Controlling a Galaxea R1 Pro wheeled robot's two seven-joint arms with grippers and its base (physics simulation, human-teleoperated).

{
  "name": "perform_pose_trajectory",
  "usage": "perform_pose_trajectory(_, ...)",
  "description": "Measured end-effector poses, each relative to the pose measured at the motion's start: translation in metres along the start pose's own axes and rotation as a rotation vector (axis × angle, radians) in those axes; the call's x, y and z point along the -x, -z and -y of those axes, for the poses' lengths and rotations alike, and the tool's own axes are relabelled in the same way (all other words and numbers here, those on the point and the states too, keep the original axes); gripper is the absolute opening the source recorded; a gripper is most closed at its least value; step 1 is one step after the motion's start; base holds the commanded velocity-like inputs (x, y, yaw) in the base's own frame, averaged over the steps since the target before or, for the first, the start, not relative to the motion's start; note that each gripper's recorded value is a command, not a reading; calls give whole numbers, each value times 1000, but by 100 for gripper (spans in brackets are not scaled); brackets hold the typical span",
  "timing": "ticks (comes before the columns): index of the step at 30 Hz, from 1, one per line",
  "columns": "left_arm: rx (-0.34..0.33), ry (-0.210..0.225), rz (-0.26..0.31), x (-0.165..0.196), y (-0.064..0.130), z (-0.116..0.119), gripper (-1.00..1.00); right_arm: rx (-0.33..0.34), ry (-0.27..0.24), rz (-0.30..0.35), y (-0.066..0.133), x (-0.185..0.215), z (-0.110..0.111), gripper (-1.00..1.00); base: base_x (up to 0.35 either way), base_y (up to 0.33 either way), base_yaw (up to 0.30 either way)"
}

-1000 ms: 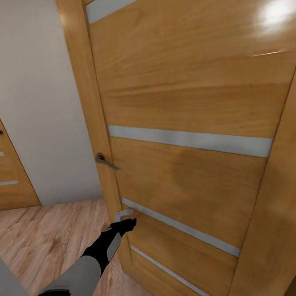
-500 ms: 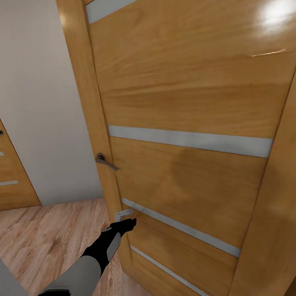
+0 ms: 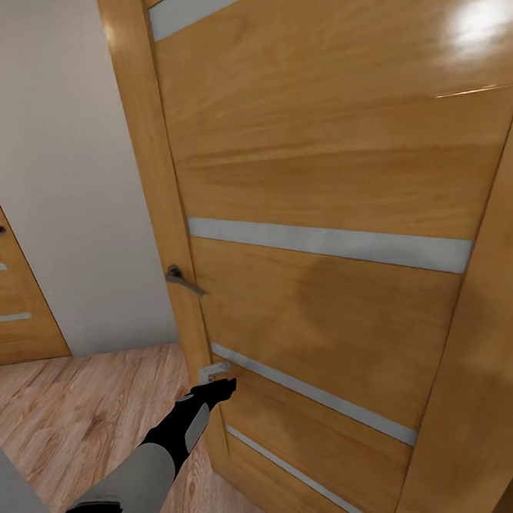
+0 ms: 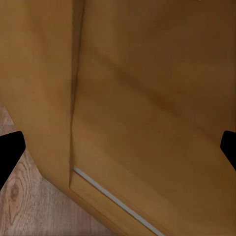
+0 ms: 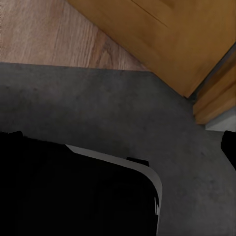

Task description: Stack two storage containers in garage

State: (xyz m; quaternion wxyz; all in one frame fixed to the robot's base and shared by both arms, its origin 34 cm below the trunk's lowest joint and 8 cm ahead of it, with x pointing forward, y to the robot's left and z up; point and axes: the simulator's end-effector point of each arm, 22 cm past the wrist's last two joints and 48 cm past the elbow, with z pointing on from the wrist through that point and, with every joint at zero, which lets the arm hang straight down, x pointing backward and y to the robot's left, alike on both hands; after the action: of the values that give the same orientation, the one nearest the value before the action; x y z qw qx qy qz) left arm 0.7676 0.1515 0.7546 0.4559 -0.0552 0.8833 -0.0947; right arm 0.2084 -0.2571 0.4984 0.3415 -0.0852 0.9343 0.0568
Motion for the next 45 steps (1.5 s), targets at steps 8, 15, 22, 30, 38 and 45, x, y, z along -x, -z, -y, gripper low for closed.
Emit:
perform_pose_trajectory(8, 0, 0, 0, 0, 0, 0, 100, 4, -4, -14, 1, -4, -4, 100, 0, 0, 0)
perform_pose_trajectory(15, 0, 0, 0, 0, 0, 0, 100, 2, -6, -10, 1, -3, -4, 100, 18, 0, 0)
perform_pose_trajectory(22, 4, -2, -1, -1, 0, -1, 100, 1, -7, -7, 1, -3, -4, 100, 247, 0, 0)
perform_pose_trajectory(30, 4, -1, 0, 0, 0, -1, 100, 2, -7, -8, 1, -3, -4, 100, 24, 0, 0)
perform_pose_trajectory(38, 4, -1, 1, 0, 0, -1, 100, 2, -7, -9, 1, -3, -4, 100, 0, 0, 0)
perform_pose_trajectory(45, 8, -6, 1, 1, 0, -2, 100, 2, -7, -8, 1, -3, -4, 100, 0, 0, -43)
